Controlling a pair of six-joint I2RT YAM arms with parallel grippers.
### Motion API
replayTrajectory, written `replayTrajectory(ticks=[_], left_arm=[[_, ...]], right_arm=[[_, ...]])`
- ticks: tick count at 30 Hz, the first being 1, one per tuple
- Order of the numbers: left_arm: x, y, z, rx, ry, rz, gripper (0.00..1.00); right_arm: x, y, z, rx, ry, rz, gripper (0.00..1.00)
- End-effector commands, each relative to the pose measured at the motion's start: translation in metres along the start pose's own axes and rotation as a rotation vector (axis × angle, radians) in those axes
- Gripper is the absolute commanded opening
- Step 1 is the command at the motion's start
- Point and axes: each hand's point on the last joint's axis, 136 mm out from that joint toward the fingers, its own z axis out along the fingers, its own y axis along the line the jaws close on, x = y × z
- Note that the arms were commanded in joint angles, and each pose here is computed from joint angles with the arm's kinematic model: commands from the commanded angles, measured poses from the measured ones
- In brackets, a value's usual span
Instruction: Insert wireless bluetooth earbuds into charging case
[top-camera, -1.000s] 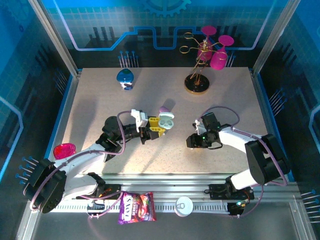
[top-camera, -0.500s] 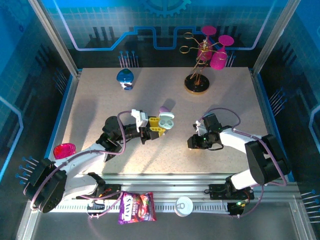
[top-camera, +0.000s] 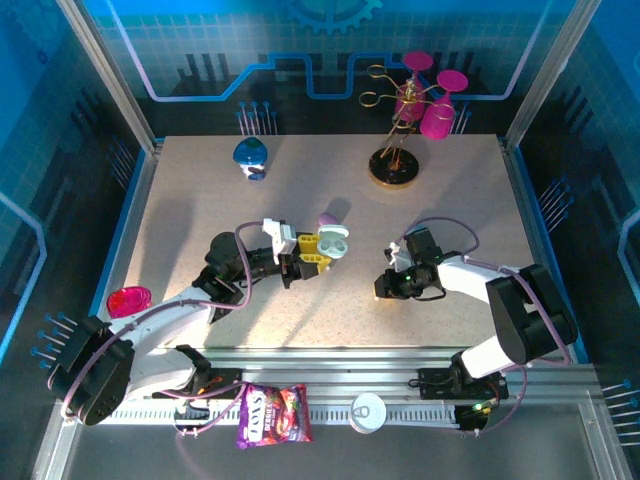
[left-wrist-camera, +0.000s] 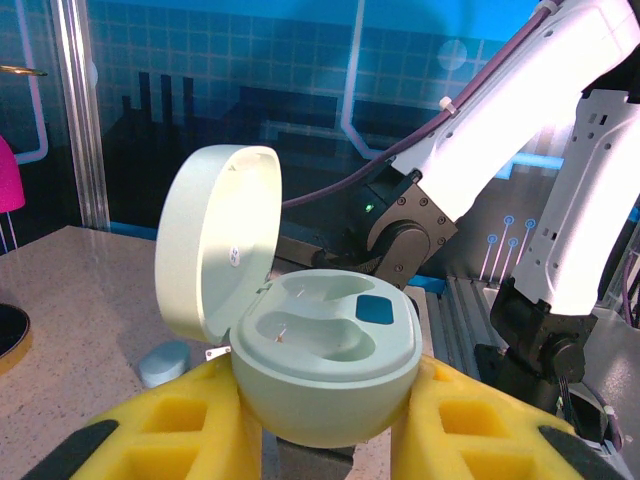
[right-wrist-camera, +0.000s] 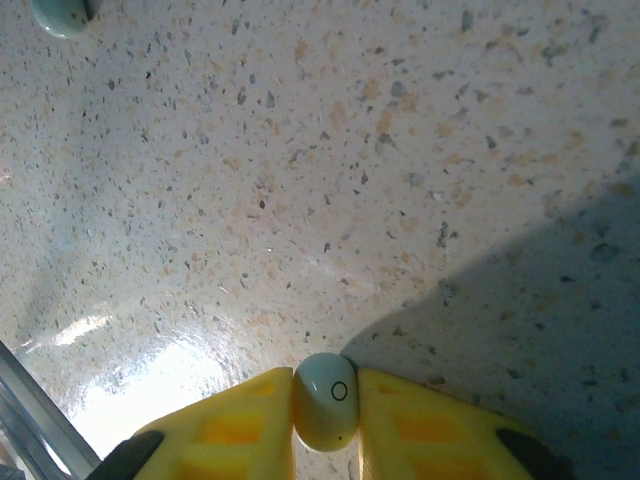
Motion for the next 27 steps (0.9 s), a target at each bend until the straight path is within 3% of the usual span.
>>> replayTrajectory(ticks=[1,9,17,27], left_arm=[[-0.011,-0.003,0.0,0.025,-0.028,0.024,0.27],[-0.006,0.001,0.001,0.006,-0.019,0.024,0.27],[0.001,0.012,0.004,-0.018,-0.022,-0.022,0.27],[0.01,0.021,0.008,-0.015,-0.028,-0.045,0.27]], right_arm=[[0.006,-0.003,0.004,-0.01,0.019,0.018,0.18],[-0.002,0.002,-0.017,0.028,-0.049,-0.011,0.16],[-0.022,0.032,-0.073,0.078,-0.216,-0.149,0.14],[-0.036,0.132,-0.154,0.028,-0.405,-0.435,0.13]])
